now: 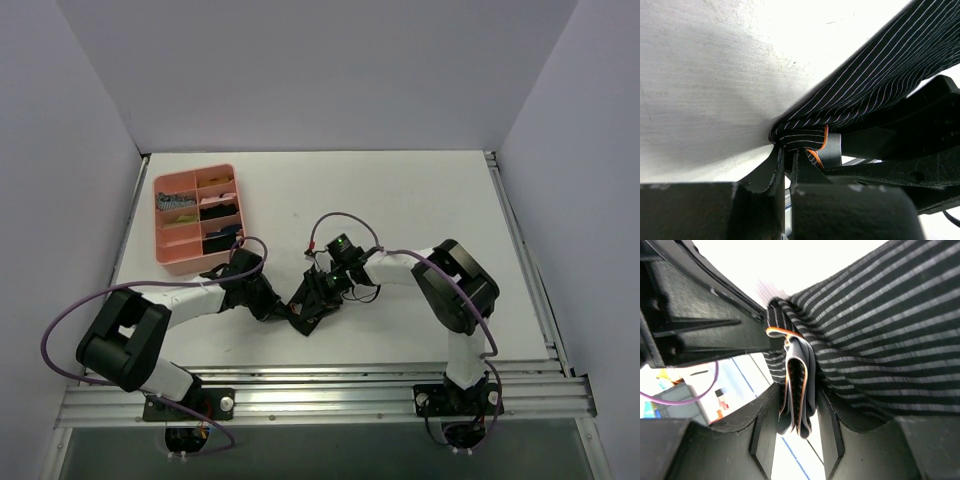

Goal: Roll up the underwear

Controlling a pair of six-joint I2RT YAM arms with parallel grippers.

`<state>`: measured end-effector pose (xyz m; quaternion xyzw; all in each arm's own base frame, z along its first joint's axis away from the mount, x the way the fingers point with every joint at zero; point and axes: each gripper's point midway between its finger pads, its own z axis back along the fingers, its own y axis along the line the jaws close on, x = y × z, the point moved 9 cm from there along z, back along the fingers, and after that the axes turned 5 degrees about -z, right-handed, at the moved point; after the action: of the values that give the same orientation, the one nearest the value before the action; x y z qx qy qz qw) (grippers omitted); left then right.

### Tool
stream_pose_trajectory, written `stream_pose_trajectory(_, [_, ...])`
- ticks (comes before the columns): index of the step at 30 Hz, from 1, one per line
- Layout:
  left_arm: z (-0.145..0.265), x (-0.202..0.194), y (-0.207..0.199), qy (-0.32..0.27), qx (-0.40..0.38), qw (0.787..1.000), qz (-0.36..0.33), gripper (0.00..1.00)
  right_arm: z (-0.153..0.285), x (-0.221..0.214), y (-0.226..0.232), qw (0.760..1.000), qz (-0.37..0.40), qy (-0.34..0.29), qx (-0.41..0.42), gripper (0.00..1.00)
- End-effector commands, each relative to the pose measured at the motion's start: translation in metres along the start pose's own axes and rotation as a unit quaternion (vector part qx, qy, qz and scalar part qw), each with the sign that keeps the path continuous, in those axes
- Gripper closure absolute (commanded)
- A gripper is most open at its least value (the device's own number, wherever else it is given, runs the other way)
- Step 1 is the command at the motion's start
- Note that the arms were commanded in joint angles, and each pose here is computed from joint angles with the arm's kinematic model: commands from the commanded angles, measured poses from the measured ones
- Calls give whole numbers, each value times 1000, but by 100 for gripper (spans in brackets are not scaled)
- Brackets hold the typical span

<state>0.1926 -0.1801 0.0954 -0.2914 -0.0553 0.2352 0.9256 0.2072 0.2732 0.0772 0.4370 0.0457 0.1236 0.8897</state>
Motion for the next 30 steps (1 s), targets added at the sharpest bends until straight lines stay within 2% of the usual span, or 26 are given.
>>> stream_pose_trajectory(1, [-3,4,15,-25,77,997,-12,98,12,-7,-8,997,17,-5,-77,69])
stream_pose_trajectory(3, [-2,4,14,-23,80,996,-14,98,14,-11,-10,996,18,-4,-82,70])
stream_pose_trajectory(6, [-1,6,11,-24,76,997,-14,98,12,-13,-15,996,18,-6,-89,77])
stream_pose_trajectory(10, [-3,6,9,-19,80,997,-16,98,4,-13,-27,995,7,0,-103,93])
stream_pose_trajectory(14, [-7,8,8,-9,84,996,-18,95,-1,-12,-35,993,2,4,-115,94])
stream_pose_trajectory(17, [-9,10,5,-1,87,996,-22,93,0,-11,-33,991,8,-2,-136,88])
stream_pose_trajectory(19, [-11,11,5,7,99,995,-23,97,4,-7,-28,988,19,-14,-152,81])
stream_pose_trajectory(23, [-10,14,-2,11,116,993,-35,98,14,-7,-21,983,24,-28,-179,74])
stream_pose_trajectory(27, [-7,16,-6,15,134,990,-47,98,31,-9,-4,978,34,-56,-197,69])
stream_pose_trajectory(30, [-6,18,-9,19,142,989,-45,98,49,-10,14,965,56,-109,-234,57])
